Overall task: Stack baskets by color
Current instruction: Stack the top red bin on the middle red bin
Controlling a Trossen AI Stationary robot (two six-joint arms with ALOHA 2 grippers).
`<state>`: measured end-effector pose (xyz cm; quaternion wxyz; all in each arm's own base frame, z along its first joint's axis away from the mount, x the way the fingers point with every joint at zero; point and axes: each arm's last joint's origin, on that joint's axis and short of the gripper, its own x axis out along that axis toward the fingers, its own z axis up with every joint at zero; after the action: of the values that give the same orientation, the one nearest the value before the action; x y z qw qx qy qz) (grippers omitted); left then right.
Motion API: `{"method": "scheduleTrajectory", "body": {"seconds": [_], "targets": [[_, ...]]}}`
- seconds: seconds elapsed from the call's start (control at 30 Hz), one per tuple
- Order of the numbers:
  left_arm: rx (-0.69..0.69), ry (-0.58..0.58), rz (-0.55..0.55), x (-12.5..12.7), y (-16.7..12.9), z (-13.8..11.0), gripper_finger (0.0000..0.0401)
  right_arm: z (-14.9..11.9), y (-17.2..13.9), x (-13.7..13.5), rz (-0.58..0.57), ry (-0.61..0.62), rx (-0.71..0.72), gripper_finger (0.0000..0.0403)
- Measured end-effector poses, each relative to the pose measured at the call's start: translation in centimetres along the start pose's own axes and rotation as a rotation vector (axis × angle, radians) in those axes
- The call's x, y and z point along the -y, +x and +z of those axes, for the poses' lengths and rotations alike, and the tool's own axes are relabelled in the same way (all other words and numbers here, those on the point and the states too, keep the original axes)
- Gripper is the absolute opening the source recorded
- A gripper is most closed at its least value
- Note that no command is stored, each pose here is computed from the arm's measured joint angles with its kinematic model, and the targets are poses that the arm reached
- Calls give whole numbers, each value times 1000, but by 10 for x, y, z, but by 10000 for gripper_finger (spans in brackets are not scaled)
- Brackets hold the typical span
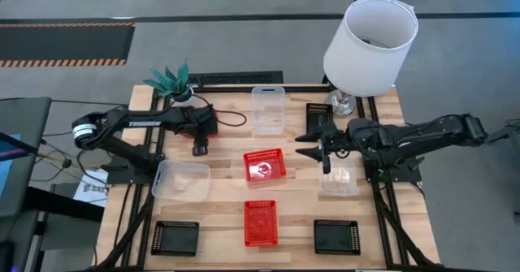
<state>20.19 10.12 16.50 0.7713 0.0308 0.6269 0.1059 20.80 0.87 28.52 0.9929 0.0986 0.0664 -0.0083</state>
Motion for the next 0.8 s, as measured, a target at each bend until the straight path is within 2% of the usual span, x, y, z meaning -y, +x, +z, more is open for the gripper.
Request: {"method": "scheduleTrajectory", "body": {"seconds": [0.17,0.4,0.43,0.63,0.8], "targets": [[-27,3,-18,1,6,0,142,0,0,0,-1,-2,-4,197],[-26,-17,-16,1,6,0,18,0,0,0,-1,3,-3,186],[-26,-18,-15,1,6,0,10,0,0,0,-1,11,-4,184],[-28,-6,-22,2,1,4,1,-6,-1,0,-13,150,-59,174],[9,31,2,5,-21,26,0,-13,-2,-4,-10,271,-125,164]]}}
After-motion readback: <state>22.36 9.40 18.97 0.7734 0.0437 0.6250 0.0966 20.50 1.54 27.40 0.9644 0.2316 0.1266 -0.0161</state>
